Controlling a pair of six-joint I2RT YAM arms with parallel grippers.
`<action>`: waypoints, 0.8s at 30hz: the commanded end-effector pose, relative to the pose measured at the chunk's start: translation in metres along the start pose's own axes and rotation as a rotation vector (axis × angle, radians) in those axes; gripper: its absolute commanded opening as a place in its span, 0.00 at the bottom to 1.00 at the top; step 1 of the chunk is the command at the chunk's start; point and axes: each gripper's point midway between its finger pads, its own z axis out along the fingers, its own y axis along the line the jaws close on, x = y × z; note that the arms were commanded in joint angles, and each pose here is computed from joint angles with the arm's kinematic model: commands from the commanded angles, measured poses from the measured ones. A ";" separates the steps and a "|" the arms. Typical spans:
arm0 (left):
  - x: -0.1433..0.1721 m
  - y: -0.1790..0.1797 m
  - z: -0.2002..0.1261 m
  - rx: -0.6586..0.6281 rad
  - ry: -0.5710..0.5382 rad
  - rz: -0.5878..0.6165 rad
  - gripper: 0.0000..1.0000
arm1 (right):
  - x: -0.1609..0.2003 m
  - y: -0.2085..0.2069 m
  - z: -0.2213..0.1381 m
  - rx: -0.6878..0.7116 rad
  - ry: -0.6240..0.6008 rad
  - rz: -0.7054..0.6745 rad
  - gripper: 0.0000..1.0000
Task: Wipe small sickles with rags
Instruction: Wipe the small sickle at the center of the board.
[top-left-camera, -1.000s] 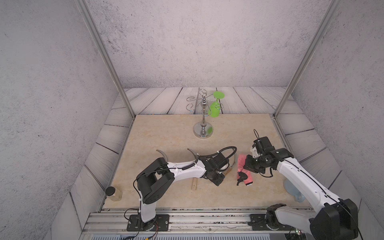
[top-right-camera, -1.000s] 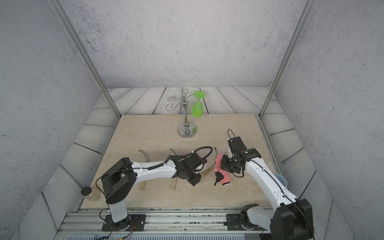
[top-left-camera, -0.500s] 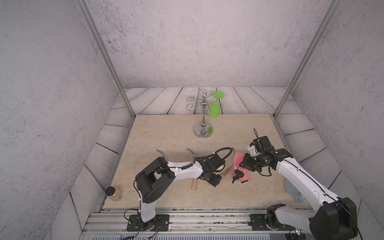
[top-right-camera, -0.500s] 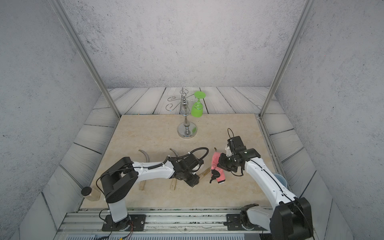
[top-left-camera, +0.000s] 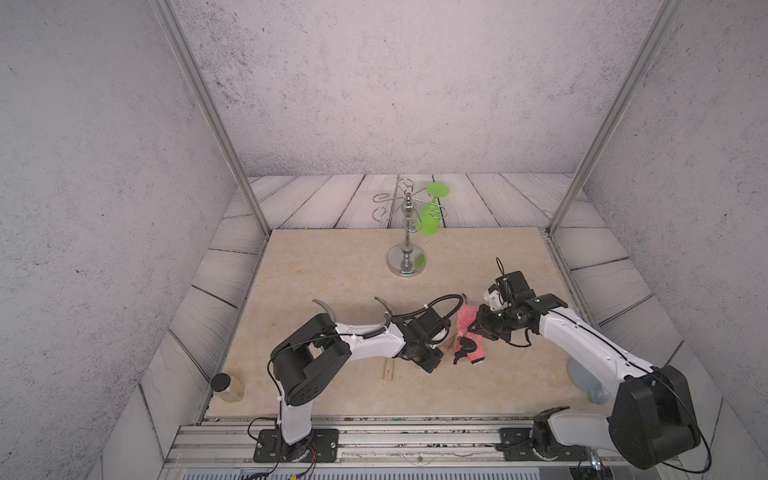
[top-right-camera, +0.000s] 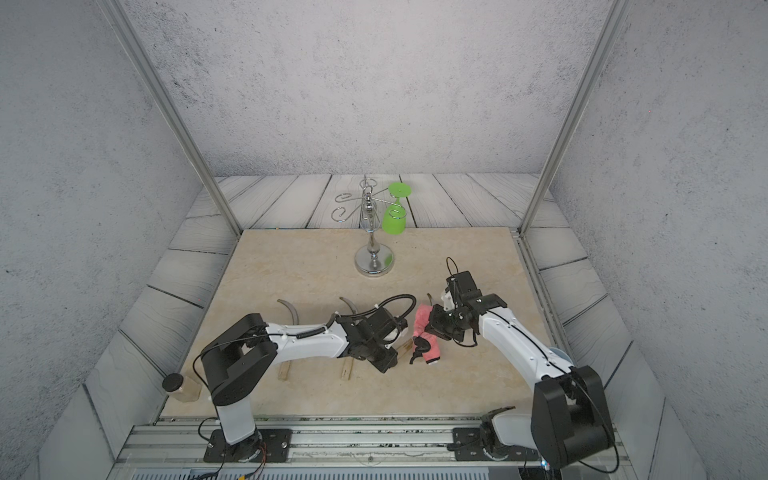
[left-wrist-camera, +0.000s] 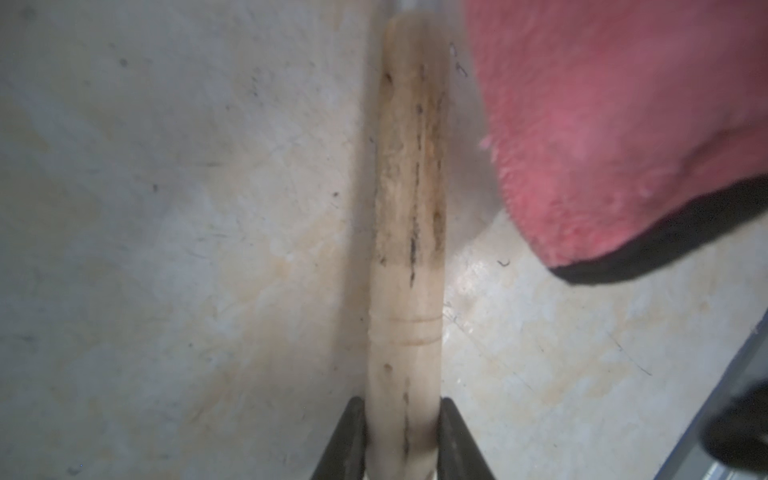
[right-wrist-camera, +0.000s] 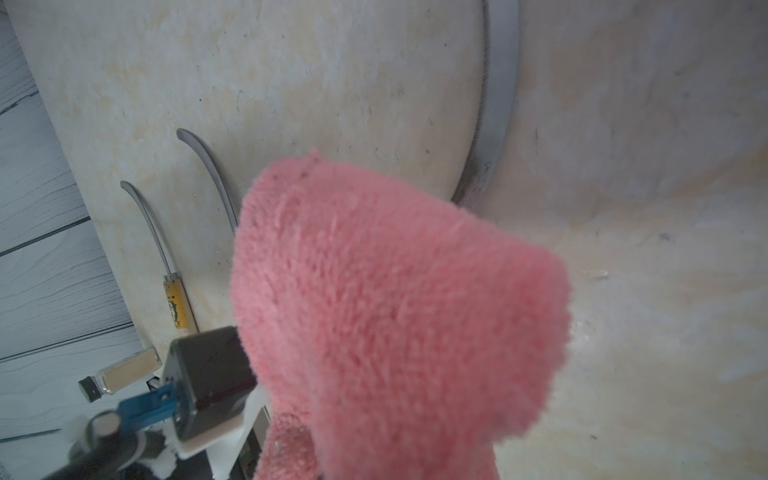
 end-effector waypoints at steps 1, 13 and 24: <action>0.008 0.003 0.007 0.017 0.022 -0.007 0.09 | -0.011 0.004 0.014 -0.017 -0.004 0.008 0.10; 0.005 0.003 0.005 0.031 -0.002 -0.029 0.06 | -0.023 -0.018 0.066 0.060 0.094 0.070 0.10; -0.019 0.004 0.004 0.045 -0.053 -0.083 0.05 | 0.016 -0.041 0.078 0.198 0.178 0.035 0.09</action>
